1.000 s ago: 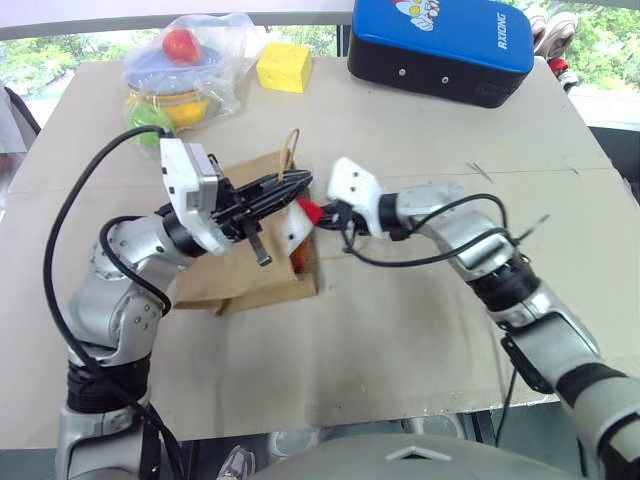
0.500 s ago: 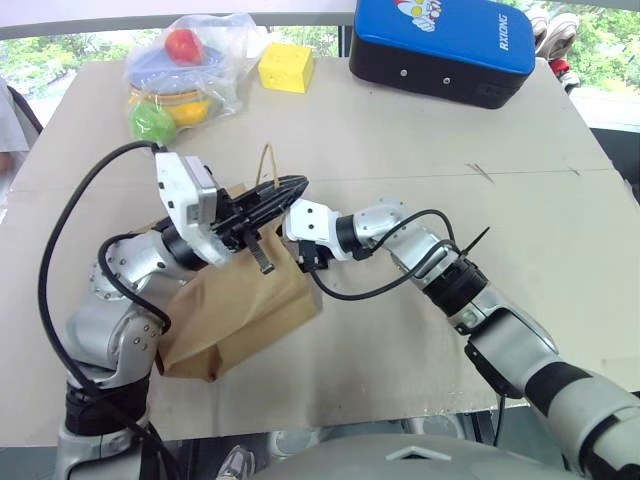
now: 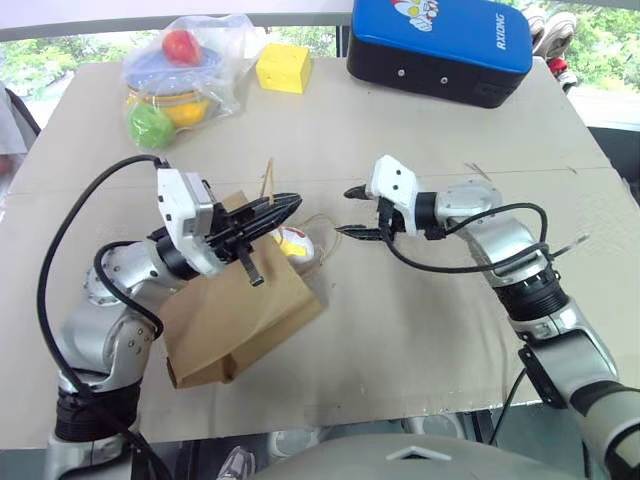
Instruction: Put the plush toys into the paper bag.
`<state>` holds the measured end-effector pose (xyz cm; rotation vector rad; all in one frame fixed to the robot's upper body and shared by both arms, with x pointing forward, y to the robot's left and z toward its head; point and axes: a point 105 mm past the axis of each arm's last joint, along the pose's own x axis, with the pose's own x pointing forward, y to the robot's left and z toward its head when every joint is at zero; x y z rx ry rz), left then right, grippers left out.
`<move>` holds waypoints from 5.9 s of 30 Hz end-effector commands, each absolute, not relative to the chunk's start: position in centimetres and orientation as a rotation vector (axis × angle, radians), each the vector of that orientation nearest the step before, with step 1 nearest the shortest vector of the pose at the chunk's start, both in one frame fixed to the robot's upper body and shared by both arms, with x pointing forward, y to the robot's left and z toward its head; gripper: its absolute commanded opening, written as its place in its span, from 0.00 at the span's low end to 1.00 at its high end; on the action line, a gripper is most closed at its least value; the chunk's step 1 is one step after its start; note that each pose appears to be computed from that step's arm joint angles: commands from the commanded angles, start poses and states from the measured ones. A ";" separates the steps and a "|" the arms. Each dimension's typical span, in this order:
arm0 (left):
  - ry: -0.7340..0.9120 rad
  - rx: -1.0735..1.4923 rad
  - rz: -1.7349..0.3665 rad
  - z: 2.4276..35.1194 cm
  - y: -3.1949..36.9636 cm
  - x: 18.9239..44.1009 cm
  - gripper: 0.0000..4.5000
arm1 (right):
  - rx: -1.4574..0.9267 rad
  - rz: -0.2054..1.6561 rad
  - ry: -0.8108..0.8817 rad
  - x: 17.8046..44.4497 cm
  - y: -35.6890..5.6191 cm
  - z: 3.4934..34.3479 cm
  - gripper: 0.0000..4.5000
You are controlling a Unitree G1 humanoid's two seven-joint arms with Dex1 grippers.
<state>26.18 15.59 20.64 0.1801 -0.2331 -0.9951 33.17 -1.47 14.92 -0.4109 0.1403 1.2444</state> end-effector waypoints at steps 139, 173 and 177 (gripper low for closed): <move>-0.380 0.377 -1.019 27.5 16.0 27.1 0.00 | -0.275 1.667 0.113 29.1 7.2 17.1 0.98; -0.373 0.373 -1.043 26.9 16.1 27.9 0.00 | 0.308 1.017 0.545 29.6 -3.2 11.2 0.62; -0.371 0.372 -1.032 26.9 16.2 27.7 0.00 | 0.320 1.039 0.547 29.5 -2.6 11.1 0.17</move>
